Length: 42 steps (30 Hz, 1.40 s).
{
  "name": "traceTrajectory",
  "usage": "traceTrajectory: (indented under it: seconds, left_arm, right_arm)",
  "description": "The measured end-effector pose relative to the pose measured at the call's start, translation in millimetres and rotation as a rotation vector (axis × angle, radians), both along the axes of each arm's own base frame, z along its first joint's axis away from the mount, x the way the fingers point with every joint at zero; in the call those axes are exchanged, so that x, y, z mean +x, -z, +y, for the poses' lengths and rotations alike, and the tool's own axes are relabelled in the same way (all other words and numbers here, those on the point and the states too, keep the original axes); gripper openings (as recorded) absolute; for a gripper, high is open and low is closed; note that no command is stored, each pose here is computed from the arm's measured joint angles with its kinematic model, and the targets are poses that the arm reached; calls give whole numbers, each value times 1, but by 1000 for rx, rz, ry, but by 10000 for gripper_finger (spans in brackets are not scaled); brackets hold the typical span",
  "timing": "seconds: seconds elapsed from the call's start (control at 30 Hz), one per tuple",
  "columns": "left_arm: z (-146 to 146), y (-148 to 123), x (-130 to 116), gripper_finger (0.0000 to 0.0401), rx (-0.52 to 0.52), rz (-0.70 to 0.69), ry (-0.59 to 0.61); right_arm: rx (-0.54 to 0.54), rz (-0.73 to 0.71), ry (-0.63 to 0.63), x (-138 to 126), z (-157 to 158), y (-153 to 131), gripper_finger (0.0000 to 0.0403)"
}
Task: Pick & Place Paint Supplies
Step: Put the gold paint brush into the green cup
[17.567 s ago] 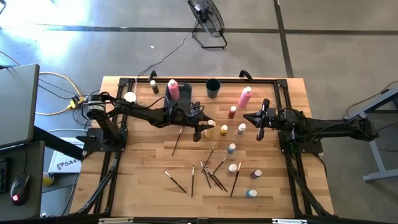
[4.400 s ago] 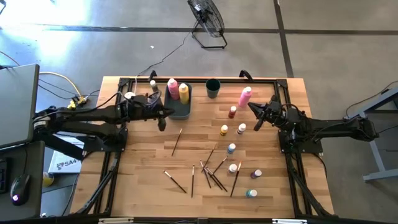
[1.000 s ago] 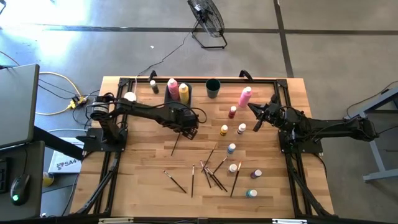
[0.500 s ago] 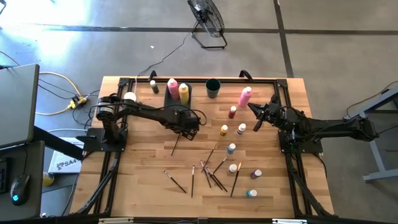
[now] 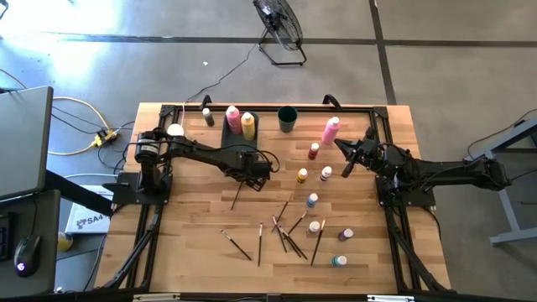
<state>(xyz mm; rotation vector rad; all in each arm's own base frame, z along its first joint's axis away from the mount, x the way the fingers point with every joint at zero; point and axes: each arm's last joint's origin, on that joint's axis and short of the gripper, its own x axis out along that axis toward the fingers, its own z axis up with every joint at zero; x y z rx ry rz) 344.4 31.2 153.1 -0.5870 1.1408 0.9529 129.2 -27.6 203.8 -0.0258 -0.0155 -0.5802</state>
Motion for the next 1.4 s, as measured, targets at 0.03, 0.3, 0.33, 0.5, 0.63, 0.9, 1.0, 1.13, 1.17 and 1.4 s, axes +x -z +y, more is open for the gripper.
traceTrajectory:
  seconds: [0.03, 0.3, 0.33, 0.5, 0.63, 0.9, 1.0, 1.13, 1.17, 1.4]
  left_arm:
    - [0, 0, 0, 218, 2, 0, 0]
    - [0, 0, 0, 218, 0, -2, 3]
    - [0, 0, 0, 218, 0, -3, 3]
    - [0, 0, 0, 218, -16, -5, 3]
    - [1, 0, 1, 218, -22, -10, 1]
    - [14, 0, 1, 218, -95, -28, -3]
    - [16, 0, 0, 218, -101, -29, -9]
    - [16, 0, 1, 218, -98, -35, 2]
    - [17, 0, 2, 218, -92, -42, 9]
    - [20, 0, 6, 218, -67, -77, 15]
  right_arm:
    - [0, 0, 1, 0, 0, 0, 3]
    - [0, 0, 0, 0, 0, 0, 3]
    - [0, 0, 0, 0, 0, 0, 3]
    - [0, 0, 0, 0, 0, 0, 3]
    - [0, 0, 0, 0, 0, 0, 3]
    - [0, 0, 0, 0, 0, 0, 3]
    - [0, 0, 0, 0, 0, 0, 3]
    - [0, -1, 0, 0, 0, 0, 3]
    - [0, 0, 0, 0, 0, 0, 3]
    - [0, -1, 0, 0, 0, 0, 3]
